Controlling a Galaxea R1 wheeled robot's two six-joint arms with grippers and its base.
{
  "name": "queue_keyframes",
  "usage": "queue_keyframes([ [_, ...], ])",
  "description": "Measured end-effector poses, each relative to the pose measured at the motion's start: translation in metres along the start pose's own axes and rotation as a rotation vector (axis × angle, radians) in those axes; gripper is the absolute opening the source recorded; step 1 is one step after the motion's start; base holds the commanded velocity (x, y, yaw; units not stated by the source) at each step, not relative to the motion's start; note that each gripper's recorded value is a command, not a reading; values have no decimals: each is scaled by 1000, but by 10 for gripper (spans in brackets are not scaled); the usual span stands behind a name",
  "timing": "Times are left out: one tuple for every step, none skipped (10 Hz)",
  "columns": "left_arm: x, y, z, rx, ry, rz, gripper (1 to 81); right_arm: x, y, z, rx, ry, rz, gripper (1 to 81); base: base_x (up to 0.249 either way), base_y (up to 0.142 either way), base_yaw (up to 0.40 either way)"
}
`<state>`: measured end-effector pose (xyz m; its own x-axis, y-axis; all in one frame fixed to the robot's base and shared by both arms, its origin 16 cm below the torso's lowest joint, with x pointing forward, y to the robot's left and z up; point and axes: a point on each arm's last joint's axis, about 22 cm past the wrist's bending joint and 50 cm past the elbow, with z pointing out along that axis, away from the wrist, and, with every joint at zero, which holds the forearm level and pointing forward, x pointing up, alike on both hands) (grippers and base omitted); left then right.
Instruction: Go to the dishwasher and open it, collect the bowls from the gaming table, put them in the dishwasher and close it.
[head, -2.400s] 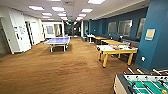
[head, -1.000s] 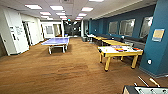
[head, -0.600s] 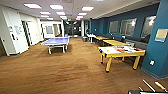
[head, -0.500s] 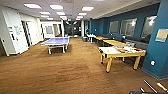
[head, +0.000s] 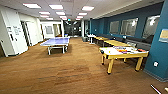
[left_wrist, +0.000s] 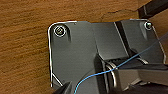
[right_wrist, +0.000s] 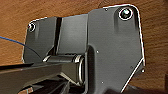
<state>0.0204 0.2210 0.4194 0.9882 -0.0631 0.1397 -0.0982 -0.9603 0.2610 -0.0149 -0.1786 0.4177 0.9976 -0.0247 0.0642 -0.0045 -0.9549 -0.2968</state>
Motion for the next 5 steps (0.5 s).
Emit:
queue_keyframes([
  [1, 3, 1, -4, 2, 0, 811, 0, 2, 0, -3, 0, 0, 811, 169, 0, 0],
  [0, 1, 0, -2, 1, 0, 811, 0, 4, -1, -5, 0, 0, 811, 168, 0, 0],
  [1, 2, 0, -2, 1, 0, 811, 0, 4, -1, -5, 0, 0, 811, 168, 0, 0],
  [1, 2, 1, -4, 2, 0, 811, 0, 4, -1, -5, 0, 0, 811, 169, 0, 0],
  [1, 1, 0, -2, 1, 0, 811, 0, 3, -1, -4, 0, 0, 811, 169, 0, 0],
])
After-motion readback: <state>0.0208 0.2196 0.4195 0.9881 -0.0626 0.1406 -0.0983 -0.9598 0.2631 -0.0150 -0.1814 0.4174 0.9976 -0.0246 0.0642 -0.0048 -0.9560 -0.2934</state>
